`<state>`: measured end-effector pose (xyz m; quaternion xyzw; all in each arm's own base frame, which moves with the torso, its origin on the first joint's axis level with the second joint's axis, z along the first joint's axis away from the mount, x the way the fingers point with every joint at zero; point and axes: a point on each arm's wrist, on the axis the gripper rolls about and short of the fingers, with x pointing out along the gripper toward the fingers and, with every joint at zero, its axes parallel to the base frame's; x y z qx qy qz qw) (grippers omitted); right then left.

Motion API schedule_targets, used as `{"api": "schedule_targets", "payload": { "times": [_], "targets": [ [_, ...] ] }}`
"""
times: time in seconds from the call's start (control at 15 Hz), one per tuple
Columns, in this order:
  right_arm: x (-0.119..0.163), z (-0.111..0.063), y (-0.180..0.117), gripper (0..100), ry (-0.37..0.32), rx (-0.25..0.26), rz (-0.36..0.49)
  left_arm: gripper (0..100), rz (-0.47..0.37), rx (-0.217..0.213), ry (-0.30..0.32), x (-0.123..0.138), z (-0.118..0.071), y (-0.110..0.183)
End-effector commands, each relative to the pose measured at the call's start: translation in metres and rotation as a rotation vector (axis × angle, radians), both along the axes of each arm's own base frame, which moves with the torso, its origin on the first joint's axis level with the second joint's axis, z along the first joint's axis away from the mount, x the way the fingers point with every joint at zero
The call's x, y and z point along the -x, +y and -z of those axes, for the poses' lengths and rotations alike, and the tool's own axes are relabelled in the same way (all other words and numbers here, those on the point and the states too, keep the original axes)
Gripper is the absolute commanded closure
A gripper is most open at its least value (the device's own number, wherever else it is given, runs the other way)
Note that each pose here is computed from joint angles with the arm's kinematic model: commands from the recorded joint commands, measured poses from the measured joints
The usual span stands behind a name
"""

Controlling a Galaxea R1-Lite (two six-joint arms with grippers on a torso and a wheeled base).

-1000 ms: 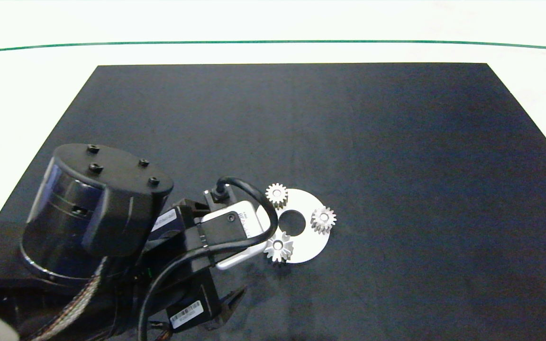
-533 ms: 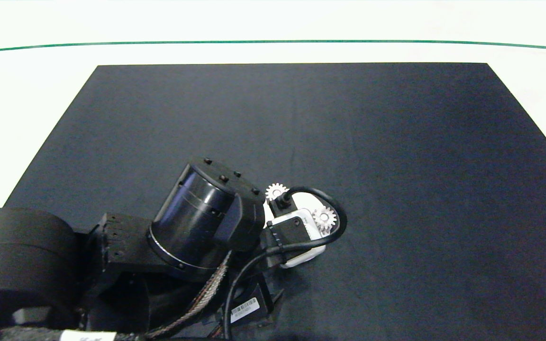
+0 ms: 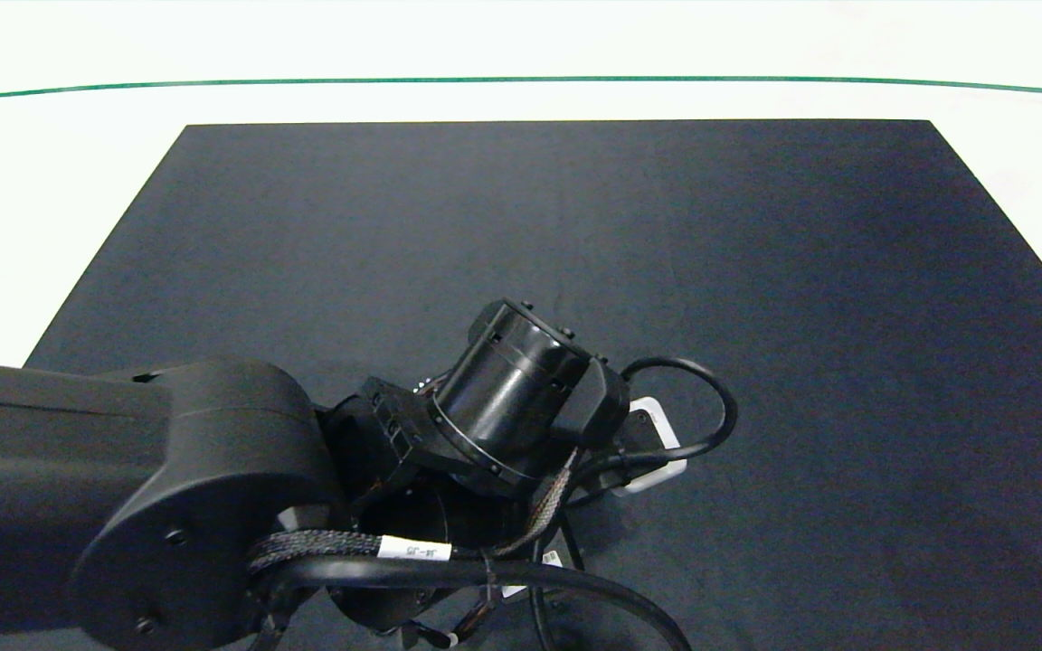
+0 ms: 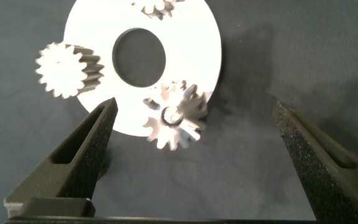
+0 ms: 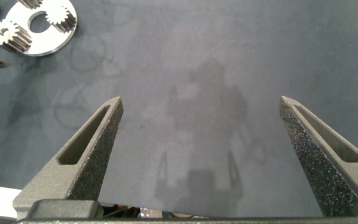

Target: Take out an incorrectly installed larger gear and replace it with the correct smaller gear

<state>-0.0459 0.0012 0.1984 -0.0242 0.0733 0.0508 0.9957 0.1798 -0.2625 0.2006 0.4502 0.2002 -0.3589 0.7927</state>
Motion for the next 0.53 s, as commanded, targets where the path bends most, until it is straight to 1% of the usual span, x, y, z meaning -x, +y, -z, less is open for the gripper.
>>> {"api": "schedule_targets", "payload": {
  "times": [0.07, 0.33, 0.47, 0.53],
  "targets": [
    [0.001, 0.000, 0.000, 0, -0.001, 0.000, -0.002, 0, -0.004, -0.028, 0.014, -0.007, 0.008, -0.009],
    [0.001, 0.000, 0.000, 0, -0.001, -0.001, -0.006, 0, -0.019, -0.035, 0.015, -0.016, 0.011, -0.010],
    [0.001, 0.000, 0.000, 0, -0.002, -0.001, -0.008, 0, -0.039, -0.031, 0.010, -0.022, 0.009, -0.006],
    [0.001, 0.000, 0.000, 0, -0.001, -0.001, -0.008, 0, -0.040, -0.036, 0.008, -0.023, 0.009, -0.005]
  ]
}}
